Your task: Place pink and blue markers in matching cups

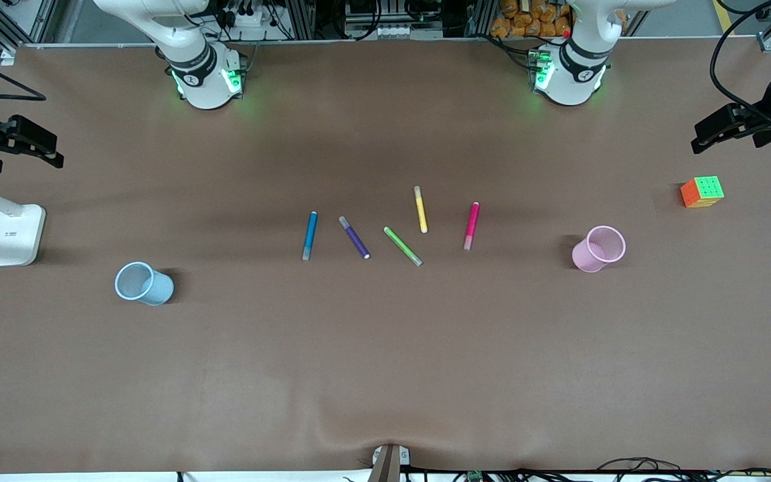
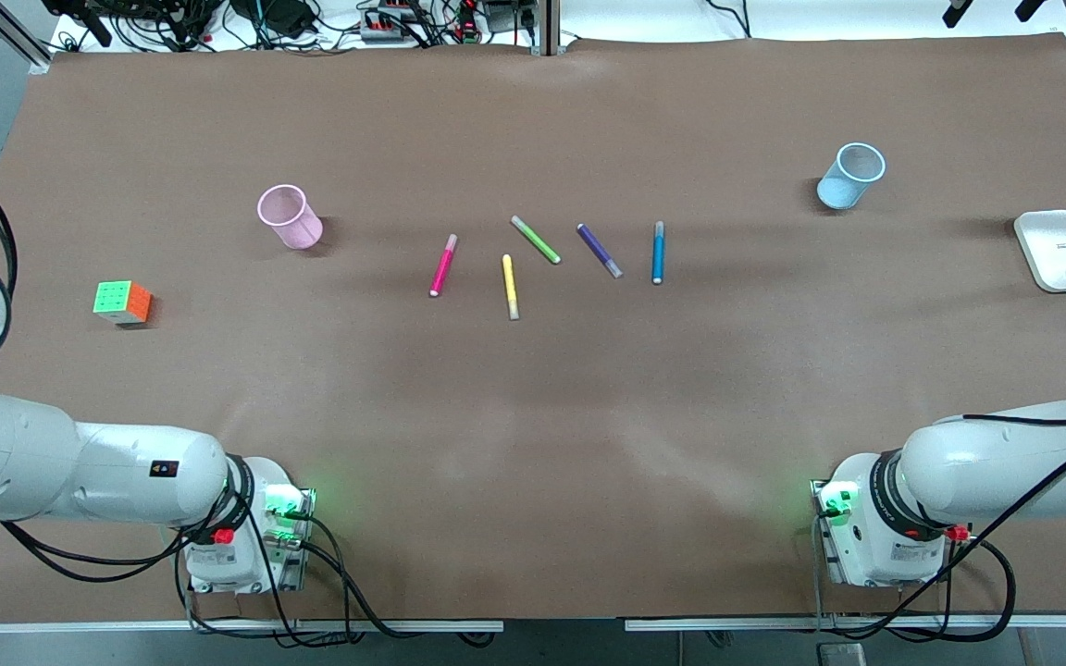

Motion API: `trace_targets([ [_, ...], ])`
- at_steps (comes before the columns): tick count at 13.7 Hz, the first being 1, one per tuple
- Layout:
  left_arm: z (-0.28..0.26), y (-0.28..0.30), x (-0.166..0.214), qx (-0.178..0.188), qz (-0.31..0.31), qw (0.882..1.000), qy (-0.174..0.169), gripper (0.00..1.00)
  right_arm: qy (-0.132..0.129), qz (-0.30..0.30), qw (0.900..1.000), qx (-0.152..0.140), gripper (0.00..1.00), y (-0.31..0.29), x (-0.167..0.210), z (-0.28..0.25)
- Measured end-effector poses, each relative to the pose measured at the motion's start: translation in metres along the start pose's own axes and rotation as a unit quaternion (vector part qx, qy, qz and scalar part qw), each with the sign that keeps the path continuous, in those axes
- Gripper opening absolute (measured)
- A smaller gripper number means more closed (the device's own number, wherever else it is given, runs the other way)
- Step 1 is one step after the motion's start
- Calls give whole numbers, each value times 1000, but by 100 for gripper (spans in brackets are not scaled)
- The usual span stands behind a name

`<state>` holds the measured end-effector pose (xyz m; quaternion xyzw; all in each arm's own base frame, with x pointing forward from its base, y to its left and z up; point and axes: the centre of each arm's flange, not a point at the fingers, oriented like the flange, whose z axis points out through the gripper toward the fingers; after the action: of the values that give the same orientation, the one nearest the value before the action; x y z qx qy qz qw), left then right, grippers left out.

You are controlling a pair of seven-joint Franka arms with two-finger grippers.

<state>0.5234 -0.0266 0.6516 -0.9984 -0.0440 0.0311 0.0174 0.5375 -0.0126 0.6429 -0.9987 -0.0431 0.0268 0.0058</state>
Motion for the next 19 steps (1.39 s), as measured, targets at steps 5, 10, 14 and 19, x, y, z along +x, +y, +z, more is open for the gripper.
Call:
trace_targets([
  [5,0,0,0,0,0,1000,0,100,1,-10,1000,0,100,11,2,4],
  [10,4,11,-3,-31,9,999,-29,100,1,-12,1000,0,100,11,3,5],
  [14,30,35,10,-38,27,997,-59,100,1,-12,1000,0,100,10,3,5],
  [19,76,84,25,-26,58,992,-105,100,4,-12,1000,0,100,11,6,7],
])
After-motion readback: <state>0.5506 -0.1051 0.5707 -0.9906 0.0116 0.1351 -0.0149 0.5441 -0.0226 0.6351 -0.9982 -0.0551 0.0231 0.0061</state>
